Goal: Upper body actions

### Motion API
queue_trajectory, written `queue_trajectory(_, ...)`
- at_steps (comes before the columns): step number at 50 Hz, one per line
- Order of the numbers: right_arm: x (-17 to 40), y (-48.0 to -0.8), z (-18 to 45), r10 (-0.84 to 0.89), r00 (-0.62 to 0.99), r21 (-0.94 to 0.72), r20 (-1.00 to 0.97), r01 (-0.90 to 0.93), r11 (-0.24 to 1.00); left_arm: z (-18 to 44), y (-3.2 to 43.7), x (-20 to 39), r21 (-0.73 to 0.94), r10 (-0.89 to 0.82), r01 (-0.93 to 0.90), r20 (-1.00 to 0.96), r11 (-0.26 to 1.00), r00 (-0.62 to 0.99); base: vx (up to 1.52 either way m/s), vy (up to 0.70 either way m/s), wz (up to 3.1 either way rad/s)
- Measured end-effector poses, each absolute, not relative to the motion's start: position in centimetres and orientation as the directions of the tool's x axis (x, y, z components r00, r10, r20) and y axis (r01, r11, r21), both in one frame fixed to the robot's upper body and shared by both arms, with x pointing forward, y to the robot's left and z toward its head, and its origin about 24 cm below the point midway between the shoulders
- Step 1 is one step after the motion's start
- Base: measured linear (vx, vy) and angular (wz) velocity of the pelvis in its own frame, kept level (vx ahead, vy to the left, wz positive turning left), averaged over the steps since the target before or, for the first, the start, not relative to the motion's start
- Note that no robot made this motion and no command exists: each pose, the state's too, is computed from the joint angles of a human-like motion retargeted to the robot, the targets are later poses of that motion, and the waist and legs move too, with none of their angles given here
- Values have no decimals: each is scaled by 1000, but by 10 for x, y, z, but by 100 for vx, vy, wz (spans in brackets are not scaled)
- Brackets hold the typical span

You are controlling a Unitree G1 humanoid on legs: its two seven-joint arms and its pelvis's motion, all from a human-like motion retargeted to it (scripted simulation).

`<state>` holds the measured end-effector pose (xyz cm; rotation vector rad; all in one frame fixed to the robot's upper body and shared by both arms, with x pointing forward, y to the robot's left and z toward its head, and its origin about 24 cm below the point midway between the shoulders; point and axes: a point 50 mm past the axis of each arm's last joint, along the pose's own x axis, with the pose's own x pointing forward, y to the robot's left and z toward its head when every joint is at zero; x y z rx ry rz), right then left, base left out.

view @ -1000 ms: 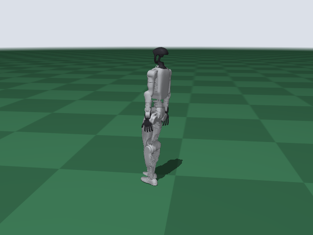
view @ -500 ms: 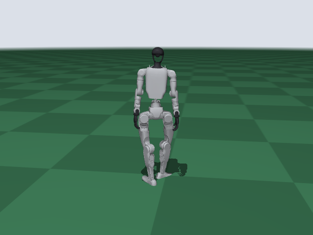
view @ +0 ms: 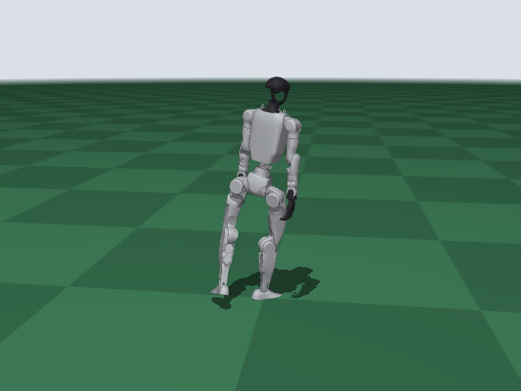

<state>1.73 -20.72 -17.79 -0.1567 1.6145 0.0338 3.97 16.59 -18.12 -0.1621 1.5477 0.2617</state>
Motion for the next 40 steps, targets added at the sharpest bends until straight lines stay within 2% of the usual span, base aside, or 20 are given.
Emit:
queue_trajectory(5,35,-207,-177,-74,19,-76,-997,-162,984,-181,164,38,92,94,-233,-996,968,-5,17,-7,-45)
queue_trajectory(11,48,-211,-175,-78,58,-86,-995,-142,986,-181,150,47,49,57,-229,-998,972,28,9,8,-73)
queue_trajectory(17,36,-217,-175,-99,14,-100,-995,-149,984,-182,146,41,40,45,-189,-999,981,22,18,11,-67)
queue_trajectory(21,22,-212,-176,-97,-62,-85,-993,-174,981,-183,149,21,29,22,-204,-999,978,-38,26,7,-17)
queue_trajectory(26,14,-205,-178,-79,-74,-71,-994,-100,992,-182,156,14,57,45,-209,-997,976,-62,6,10,-37)
queue_trajectory(30,1,-203,-178,-75,-125,-56,-989,-151,987,-182,157,7,52,30,-205,-994,977,-107,11,6,-9)
queue_trajectory(40,16,-210,-177,-102,-65,-90,-993,-159,983,-183,159,21,14,7,-243,-999,970,-32,-2,10,-16)
